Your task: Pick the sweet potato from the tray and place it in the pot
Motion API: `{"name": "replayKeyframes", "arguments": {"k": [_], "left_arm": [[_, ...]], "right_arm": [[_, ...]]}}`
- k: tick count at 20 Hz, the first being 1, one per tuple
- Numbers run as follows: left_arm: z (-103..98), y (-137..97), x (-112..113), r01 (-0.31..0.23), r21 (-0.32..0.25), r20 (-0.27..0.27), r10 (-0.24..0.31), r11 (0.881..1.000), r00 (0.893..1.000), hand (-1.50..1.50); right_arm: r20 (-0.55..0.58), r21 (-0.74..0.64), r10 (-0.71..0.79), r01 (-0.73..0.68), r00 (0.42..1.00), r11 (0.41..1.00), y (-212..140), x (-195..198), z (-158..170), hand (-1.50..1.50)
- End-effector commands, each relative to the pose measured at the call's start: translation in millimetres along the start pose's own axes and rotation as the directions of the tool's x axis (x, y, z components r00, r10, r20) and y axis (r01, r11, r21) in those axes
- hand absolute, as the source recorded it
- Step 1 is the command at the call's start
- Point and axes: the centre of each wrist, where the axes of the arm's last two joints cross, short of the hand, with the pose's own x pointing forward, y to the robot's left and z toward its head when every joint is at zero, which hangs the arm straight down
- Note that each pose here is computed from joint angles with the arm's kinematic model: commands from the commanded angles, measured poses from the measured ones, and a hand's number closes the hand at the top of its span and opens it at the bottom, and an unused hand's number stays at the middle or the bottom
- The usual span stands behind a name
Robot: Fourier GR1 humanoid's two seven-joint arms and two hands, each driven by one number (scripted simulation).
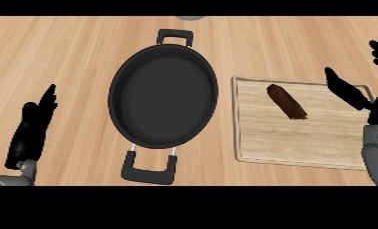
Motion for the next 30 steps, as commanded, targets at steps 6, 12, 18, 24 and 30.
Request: {"name": "replayKeyframes", "arguments": {"k": [6, 12, 18, 24, 30], "left_arm": [[-7, 4, 10, 0.019, -0.001, -0.072, -0.019, 1.000, 0.997, 0.00], [-5, 13, 13, 0.025, -0.002, -0.064, -0.025, 1.000, 0.998, 0.00], [-7, 6, 17, 0.023, 0.001, -0.059, -0.023, 1.000, 0.998, 0.00], [-10, -1, 17, 0.005, -0.015, -0.070, -0.006, 1.000, 0.998, 0.00], [2, -6, 0, 0.021, -0.017, -0.080, -0.022, 1.000, 0.997, 0.00]], "right_arm": [[-0.079, -0.017, 0.271, -0.273, 0.959, 0.962, 46, 44, 55, -1.50], [-0.221, 0.146, 0.508, -0.487, 0.832, 0.861, 41, 101, 46, -1.50], [-0.260, 0.468, 0.676, -0.522, 0.690, 0.713, 58, 130, 45, -1.50], [-0.294, 0.569, 0.692, -0.461, 0.659, 0.681, 68, 168, 49, -1.50], [-0.368, 0.579, 0.708, -0.447, 0.603, 0.682, 64, 150, 31, -1.50]]}}
